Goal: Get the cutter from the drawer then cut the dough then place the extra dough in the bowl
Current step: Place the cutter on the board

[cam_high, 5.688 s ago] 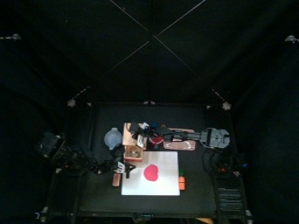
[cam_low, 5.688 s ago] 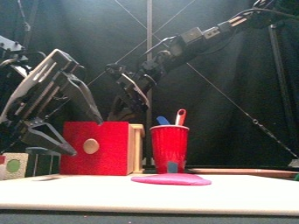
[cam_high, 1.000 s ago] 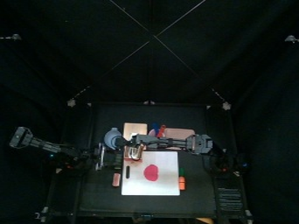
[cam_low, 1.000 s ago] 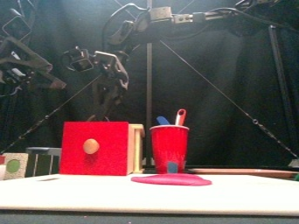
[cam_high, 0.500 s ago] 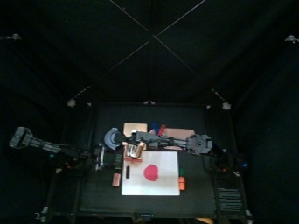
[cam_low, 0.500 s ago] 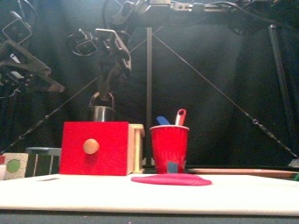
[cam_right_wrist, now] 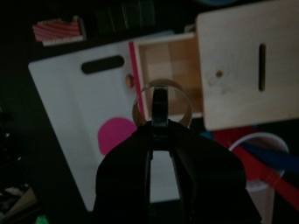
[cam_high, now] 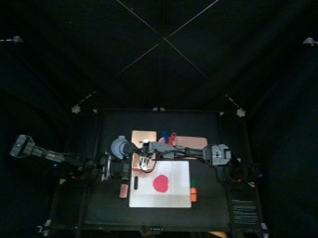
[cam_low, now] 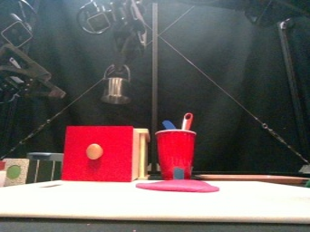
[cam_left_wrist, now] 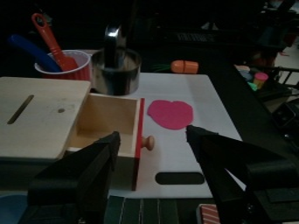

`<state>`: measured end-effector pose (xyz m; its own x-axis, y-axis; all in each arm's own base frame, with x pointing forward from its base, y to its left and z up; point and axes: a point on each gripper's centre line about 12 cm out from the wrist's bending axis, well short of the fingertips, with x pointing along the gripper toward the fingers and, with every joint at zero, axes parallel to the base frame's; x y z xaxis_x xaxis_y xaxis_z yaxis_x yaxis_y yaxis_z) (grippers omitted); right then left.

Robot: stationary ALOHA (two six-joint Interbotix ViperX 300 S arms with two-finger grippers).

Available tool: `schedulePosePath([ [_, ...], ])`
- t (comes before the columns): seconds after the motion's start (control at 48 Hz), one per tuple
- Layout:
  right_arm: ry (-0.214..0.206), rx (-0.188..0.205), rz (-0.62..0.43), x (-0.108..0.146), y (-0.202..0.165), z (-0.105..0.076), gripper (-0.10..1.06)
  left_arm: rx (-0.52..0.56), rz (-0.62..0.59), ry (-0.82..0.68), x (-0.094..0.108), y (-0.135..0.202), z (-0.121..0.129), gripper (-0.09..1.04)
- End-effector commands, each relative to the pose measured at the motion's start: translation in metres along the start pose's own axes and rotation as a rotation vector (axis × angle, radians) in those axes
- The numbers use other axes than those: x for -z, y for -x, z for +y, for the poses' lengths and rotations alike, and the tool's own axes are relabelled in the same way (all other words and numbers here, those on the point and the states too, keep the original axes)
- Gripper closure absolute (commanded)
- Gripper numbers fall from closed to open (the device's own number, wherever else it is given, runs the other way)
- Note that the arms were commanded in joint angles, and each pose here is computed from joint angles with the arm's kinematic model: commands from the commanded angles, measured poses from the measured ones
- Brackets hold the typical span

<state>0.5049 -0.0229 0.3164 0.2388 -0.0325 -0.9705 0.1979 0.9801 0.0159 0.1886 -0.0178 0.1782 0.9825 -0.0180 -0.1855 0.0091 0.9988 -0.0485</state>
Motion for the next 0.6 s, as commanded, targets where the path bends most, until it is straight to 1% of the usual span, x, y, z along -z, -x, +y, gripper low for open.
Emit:
schedulePosePath([
  [0.021,-0.001,0.018,-0.024,0.022,0.026,0.003,0.46,-0.004,-0.010,0.006,-0.004,-0.001,0.000,0.00],
  [0.062,-0.002,0.027,-0.019,0.033,0.024,0.006,0.46,-0.005,-0.010,0.007,-0.003,-0.001,0.000,0.00],
  [0.104,-0.006,0.026,-0.022,0.041,0.024,0.007,0.46,-0.006,-0.007,0.008,-0.003,-0.001,0.000,0.00],
  [0.167,-0.022,0.015,-0.038,0.055,0.027,0.009,0.46,-0.008,-0.010,0.009,-0.003,-0.001,0.001,0.00],
  [0.229,-0.055,-0.002,-0.057,0.069,0.029,0.010,0.46,-0.014,-0.008,0.009,-0.003,-0.002,0.002,0.00],
  [0.25,-0.078,-0.011,-0.064,0.077,0.031,0.009,0.46,-0.015,-0.010,0.011,-0.004,-0.002,0.002,0.00],
  [0.354,-0.135,-0.033,-0.037,0.107,0.023,0.011,0.46,-0.024,-0.012,0.012,-0.004,-0.002,0.004,0.00],
  [0.396,-0.147,-0.041,-0.023,0.119,0.018,0.014,0.46,-0.027,-0.012,0.012,-0.005,-0.002,0.004,0.00],
  [0.479,-0.146,-0.048,-0.015,0.143,0.007,0.019,0.46,-0.042,-0.023,0.014,-0.008,-0.003,0.007,0.00],
  [0.521,-0.152,-0.055,-0.019,0.152,0.002,0.021,0.46,-0.053,-0.030,0.014,-0.009,-0.003,0.009,0.00],
  [0.604,-0.184,-0.076,-0.041,0.166,-0.009,0.022,0.46,-0.082,-0.050,0.016,-0.016,-0.005,0.014,0.00],
])
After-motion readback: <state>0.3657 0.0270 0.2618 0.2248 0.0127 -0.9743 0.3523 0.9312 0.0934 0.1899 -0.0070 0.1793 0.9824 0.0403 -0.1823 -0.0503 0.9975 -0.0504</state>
